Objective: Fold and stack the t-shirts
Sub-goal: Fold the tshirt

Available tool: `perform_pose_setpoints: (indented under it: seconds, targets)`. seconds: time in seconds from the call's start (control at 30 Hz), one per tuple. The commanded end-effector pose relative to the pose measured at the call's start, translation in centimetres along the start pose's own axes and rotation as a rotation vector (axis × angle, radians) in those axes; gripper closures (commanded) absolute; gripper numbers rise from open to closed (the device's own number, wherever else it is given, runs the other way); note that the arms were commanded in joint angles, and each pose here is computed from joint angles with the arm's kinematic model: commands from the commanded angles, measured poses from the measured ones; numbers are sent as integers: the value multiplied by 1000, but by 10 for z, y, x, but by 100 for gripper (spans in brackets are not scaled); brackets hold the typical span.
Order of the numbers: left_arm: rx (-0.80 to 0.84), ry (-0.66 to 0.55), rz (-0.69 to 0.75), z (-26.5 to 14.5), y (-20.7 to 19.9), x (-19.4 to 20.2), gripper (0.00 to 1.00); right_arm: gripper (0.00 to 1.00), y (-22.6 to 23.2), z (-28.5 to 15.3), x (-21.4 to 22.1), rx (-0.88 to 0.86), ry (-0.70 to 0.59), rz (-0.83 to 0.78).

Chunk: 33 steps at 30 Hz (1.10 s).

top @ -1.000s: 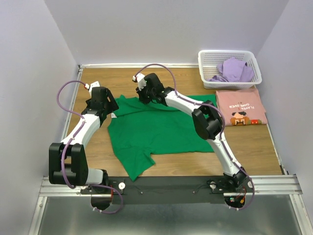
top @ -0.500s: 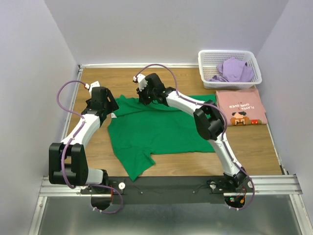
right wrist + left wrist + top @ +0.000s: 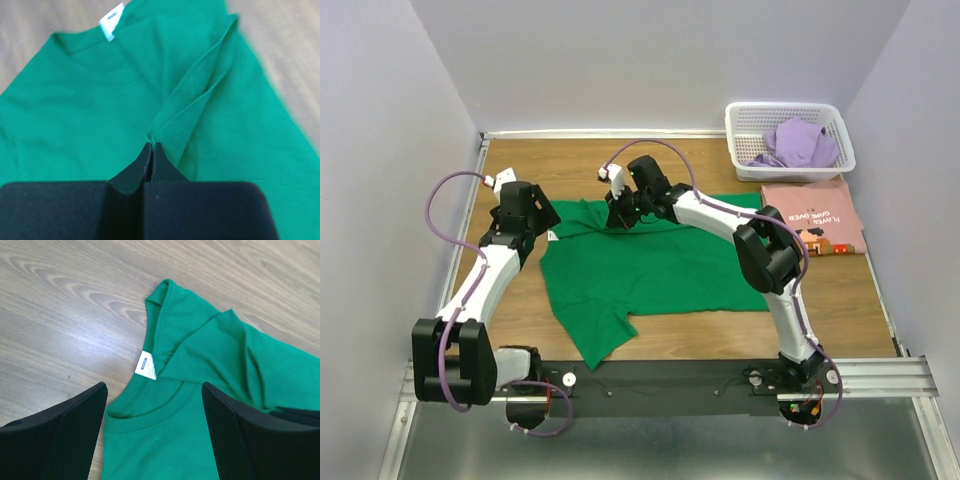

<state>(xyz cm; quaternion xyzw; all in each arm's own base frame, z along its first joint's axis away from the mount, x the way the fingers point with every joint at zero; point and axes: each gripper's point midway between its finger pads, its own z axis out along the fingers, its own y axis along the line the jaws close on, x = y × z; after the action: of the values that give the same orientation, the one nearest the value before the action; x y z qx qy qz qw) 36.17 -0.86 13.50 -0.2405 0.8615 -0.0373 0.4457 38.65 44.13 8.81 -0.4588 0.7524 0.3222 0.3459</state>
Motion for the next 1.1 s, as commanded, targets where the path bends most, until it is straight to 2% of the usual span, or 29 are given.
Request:
perform_pose_setpoints:
  seconds: [0.0, 0.17, 0.4, 0.57, 0.8, 0.9, 1.07]
  targets:
    - [20, 35, -55, -11, 2, 14, 16, 99, 36, -8, 6, -167, -1, -4]
    - [59, 55, -82, -20, 0, 25, 16, 99, 47, -11, 21, -221, 23, 20]
    - [111, 114, -78, -10, -13, 34, 17, 98, 50, -10, 42, -225, 63, 43]
    - [164, 167, -81, 10, -37, 27, 25, 98, 46, -8, 44, -209, 67, 44]
    - [154, 192, -46, 52, -60, 5, 47, 98, 43, -5, 44, -200, 68, 38]
    - [153, 207, -40, 64, -67, 0, 48, 98, 43, -4, 45, -200, 70, 37]
    - [149, 279, -22, 86, -73, 21, 49, 98, 41, -2, 45, -201, 69, 38]
